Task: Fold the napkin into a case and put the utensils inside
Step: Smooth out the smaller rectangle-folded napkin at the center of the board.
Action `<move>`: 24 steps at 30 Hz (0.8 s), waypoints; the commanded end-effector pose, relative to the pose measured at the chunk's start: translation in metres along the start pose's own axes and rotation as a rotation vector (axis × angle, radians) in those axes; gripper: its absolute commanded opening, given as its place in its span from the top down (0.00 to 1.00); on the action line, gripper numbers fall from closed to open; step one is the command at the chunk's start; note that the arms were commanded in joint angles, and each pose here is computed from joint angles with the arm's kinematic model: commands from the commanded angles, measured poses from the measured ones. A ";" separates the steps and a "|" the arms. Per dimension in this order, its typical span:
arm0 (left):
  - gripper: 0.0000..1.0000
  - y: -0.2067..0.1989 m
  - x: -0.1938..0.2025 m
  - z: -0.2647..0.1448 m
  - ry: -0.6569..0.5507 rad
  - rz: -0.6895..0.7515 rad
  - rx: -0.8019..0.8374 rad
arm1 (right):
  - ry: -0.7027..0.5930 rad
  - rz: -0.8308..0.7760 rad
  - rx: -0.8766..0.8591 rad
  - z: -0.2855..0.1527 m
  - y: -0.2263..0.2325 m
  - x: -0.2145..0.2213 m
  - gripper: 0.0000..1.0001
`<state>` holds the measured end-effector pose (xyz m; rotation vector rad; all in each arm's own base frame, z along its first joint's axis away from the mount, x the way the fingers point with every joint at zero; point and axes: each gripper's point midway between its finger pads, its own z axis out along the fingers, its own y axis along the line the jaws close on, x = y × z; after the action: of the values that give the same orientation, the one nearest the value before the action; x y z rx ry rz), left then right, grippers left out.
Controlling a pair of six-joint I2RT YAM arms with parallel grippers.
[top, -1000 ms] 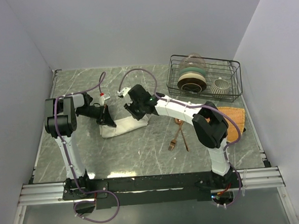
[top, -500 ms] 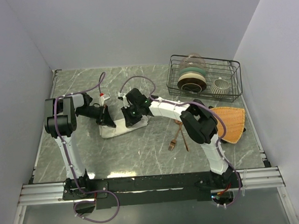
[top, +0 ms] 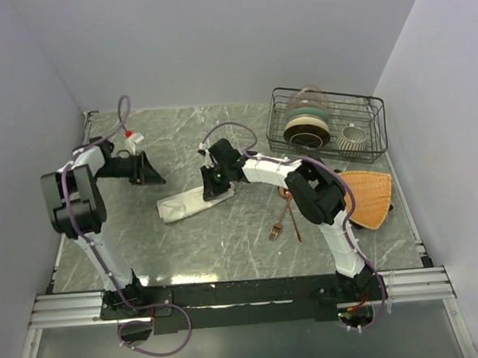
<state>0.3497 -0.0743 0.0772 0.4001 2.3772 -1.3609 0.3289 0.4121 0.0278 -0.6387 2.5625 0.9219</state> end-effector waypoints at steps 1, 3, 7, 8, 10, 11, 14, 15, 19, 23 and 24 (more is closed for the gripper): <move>0.53 -0.062 -0.052 -0.021 -0.188 0.144 0.090 | 0.041 0.056 0.050 0.010 -0.020 0.019 0.85; 0.64 -0.081 -0.043 -0.010 -0.175 0.057 0.135 | 0.043 0.076 0.042 0.011 -0.020 0.018 0.85; 0.83 -0.095 -0.026 0.026 -0.122 -0.032 0.179 | 0.046 0.101 0.034 0.009 -0.023 0.017 0.85; 0.88 -0.092 -0.021 0.035 -0.117 -0.024 0.180 | 0.049 0.108 0.032 0.009 -0.024 0.018 0.85; 0.92 -0.090 -0.015 0.050 -0.095 -0.089 0.172 | 0.054 0.119 0.029 0.009 -0.024 0.019 0.85; 0.94 -0.084 -0.017 0.055 -0.110 -0.074 0.166 | 0.053 0.123 0.032 0.009 -0.026 0.019 0.85; 0.98 -0.066 -0.019 0.065 -0.111 -0.123 0.137 | 0.049 0.138 0.032 0.008 -0.027 0.019 0.85; 0.99 -0.057 -0.016 0.070 -0.102 -0.165 0.129 | 0.046 0.143 0.030 0.008 -0.027 0.018 0.85; 0.99 -0.044 -0.008 0.088 -0.060 -0.197 0.099 | 0.049 0.152 0.032 0.010 -0.027 0.019 0.85; 0.99 -0.036 -0.002 0.093 -0.037 -0.217 0.095 | 0.043 0.159 0.036 0.010 -0.029 0.018 0.85; 0.99 -0.037 -0.001 0.094 -0.034 -0.209 0.099 | 0.040 0.158 0.035 0.010 -0.027 0.017 0.86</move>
<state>0.3383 -0.1708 0.0556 0.1124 2.4229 -1.5817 0.3305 0.4111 0.0277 -0.5040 2.6143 1.0209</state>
